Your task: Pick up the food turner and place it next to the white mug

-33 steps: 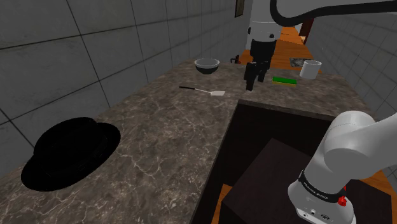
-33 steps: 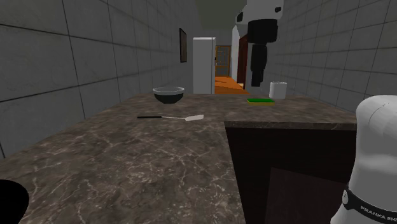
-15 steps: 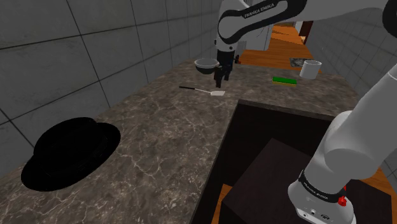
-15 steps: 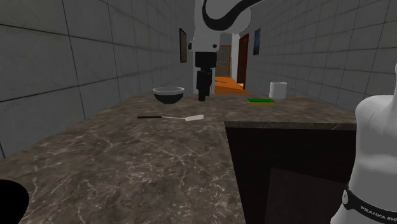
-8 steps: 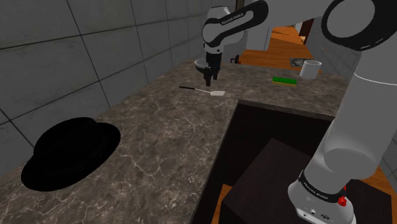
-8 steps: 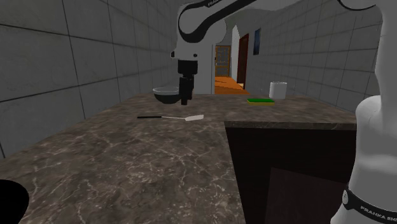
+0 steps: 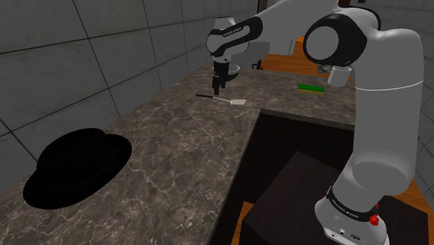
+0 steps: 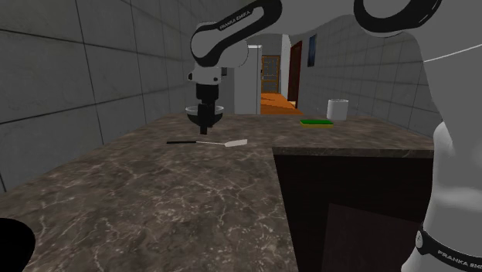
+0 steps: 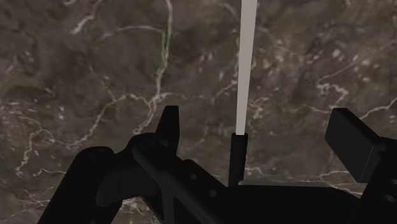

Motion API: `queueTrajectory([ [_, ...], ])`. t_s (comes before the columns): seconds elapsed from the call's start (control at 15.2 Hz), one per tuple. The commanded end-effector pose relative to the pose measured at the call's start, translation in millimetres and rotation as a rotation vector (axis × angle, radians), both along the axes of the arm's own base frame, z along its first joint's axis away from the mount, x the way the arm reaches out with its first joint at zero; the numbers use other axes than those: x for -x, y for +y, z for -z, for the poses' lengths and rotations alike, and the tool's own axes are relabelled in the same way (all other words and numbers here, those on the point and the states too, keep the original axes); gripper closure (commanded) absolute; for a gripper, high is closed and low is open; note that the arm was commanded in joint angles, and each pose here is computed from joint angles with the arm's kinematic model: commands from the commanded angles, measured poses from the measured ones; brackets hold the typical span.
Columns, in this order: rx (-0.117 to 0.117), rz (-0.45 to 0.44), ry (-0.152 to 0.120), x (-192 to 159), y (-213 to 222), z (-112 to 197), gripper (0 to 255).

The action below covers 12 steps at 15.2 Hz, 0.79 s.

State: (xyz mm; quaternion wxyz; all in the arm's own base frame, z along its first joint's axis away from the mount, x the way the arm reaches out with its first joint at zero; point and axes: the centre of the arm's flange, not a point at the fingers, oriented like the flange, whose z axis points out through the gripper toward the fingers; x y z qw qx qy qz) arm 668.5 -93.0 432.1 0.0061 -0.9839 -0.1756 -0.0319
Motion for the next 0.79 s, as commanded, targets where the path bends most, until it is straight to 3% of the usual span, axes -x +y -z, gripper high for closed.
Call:
queueTrajectory([
  [0.0,0.000,-0.003,-0.002,-3,1,11,0],
  [0.33,0.000,-0.003,-0.002,-4,1,35,0],
  [0.73,0.000,-0.003,-0.002,-5,1,35,0],
])
